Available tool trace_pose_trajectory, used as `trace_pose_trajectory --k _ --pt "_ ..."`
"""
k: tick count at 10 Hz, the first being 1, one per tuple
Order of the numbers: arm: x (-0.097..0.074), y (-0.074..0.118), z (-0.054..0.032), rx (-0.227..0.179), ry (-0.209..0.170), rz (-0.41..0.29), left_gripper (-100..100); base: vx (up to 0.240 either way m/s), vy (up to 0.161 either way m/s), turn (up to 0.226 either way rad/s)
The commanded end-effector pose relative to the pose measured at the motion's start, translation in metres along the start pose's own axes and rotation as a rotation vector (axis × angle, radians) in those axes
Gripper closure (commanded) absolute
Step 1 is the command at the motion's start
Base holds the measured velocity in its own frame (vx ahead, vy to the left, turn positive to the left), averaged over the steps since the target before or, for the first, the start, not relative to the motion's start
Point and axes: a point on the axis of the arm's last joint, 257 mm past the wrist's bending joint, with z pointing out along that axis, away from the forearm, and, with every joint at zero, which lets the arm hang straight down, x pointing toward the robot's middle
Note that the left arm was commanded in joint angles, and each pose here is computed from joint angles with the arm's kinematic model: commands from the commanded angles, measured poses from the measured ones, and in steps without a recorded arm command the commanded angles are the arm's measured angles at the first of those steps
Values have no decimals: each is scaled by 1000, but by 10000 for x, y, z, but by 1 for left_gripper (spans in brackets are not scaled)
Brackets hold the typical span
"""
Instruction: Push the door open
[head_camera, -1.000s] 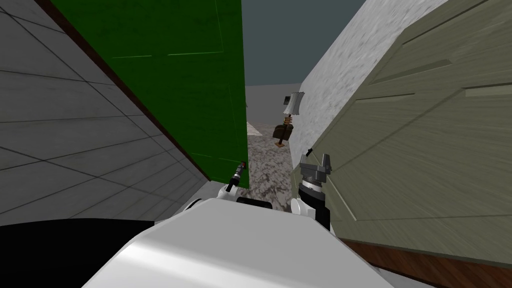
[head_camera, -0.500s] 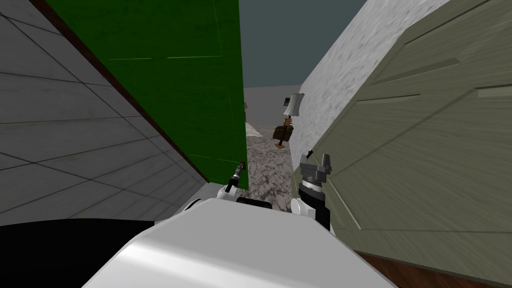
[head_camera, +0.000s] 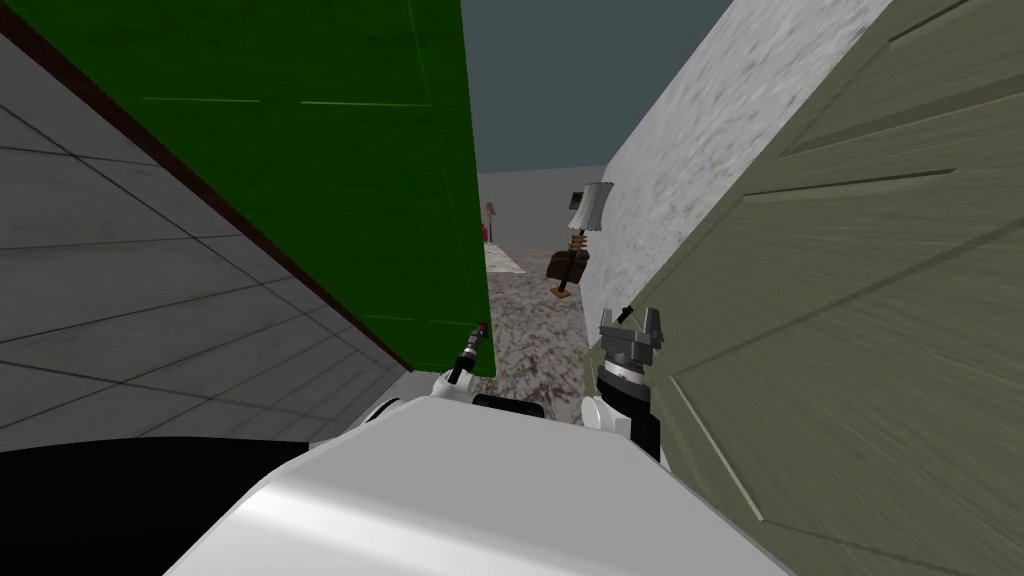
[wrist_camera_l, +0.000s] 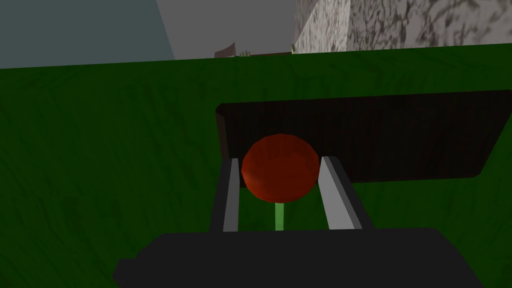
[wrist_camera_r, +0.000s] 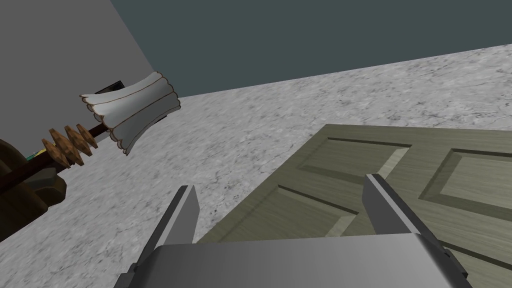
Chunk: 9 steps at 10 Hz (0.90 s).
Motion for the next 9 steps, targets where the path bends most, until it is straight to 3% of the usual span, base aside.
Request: trace_pose_trajectory --k 1,3,4,8,9 --pt "-232 -25 20 3 -38 9 100 205 -73 51" --pt "-233 -23 18 3 -38 9 100 88 -32 11" --pt "-376 -27 14 3 -69 10 100 128 -34 48" --pt "-629 -29 -6 2 -128 7 100 192 -81 85" --pt "-629 -29 -6 2 -128 7 100 122 -41 34"
